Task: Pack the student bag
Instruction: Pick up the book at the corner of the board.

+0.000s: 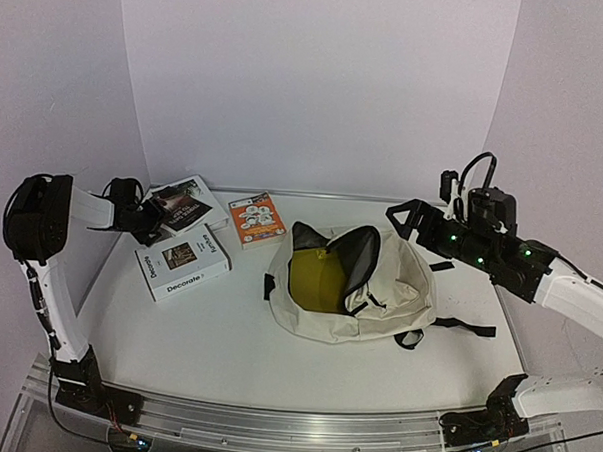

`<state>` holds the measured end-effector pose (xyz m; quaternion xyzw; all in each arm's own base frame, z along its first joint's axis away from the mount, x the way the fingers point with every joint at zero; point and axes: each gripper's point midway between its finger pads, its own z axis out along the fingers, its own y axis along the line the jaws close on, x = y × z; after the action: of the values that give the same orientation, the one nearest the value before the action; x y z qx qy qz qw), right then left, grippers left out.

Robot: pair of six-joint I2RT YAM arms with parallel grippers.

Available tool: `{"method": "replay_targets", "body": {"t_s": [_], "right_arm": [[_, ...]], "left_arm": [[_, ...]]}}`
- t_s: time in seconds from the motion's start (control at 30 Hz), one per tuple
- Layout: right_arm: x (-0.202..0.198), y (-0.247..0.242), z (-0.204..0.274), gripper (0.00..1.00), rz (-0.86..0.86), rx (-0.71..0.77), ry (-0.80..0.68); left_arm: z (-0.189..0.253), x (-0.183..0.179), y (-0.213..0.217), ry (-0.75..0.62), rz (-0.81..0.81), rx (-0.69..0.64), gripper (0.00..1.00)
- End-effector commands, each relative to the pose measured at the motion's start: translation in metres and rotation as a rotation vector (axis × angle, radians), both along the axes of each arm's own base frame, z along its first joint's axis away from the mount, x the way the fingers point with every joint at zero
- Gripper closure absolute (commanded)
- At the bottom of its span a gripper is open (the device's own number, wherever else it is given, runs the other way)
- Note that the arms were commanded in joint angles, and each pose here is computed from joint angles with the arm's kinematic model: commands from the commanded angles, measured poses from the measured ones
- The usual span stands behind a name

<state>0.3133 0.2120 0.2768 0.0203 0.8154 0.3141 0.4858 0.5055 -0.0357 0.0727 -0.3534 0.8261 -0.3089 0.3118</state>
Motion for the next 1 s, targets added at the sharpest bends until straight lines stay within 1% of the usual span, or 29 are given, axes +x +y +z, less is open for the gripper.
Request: {"method": "replay_targets", "body": {"t_s": [0.0, 0.07, 0.17, 0.2, 0.23, 0.3, 0.33, 0.5, 0.53, 0.6, 0.8, 0.97], "right_arm": [[0.001, -0.002, 0.024, 0.02, -0.015, 0.034, -0.049], [0.001, -0.002, 0.025, 0.02, -0.017, 0.035, -0.052], [0.001, -0.003, 0.026, 0.02, -0.018, 0.035, -0.056], [0.001, -0.002, 0.026, 0.02, -0.017, 0.036, -0.056], [0.001, -0.003, 0.025, 0.02, -0.018, 0.036, -0.054], [0.001, -0.003, 0.025, 0.02, -0.019, 0.037, -0.053], [0.001, -0.003, 0.025, 0.02, -0.019, 0.038, -0.053], [0.001, -0.003, 0.024, 0.02, -0.018, 0.034, -0.052], [0.002, -0.002, 0.024, 0.02, -0.017, 0.033, -0.052], [0.003, -0.001, 0.024, 0.02, -0.016, 0.030, -0.052], [0.007, 0.004, 0.016, 0.02, 0.006, -0.008, -0.045], [0.011, 0.010, 0.008, 0.03, 0.025, -0.051, -0.034]], "left_arm": [[0.008, 0.021, 0.005, -0.056, 0.003, -0.023, 0.36], [0.006, 0.022, 0.003, -0.058, -0.003, -0.029, 0.41], [0.003, 0.026, 0.004, -0.065, 0.002, -0.037, 0.56], [0.004, 0.026, 0.004, -0.066, 0.004, -0.040, 0.58], [0.004, 0.027, 0.004, -0.074, 0.006, -0.045, 0.66], [0.006, 0.026, 0.002, -0.086, 0.005, -0.059, 0.78], [0.009, 0.026, 0.002, -0.098, 0.005, -0.060, 0.83], [0.024, 0.018, 0.004, -0.137, 0.012, -0.043, 0.98], [0.029, 0.017, 0.004, -0.146, 0.014, -0.036, 0.99], [0.042, 0.011, 0.005, -0.168, 0.005, -0.015, 1.00], [0.102, -0.008, -0.003, -0.300, -0.083, 0.059, 1.00], [0.130, -0.020, -0.006, -0.339, -0.136, 0.109, 1.00]]}}
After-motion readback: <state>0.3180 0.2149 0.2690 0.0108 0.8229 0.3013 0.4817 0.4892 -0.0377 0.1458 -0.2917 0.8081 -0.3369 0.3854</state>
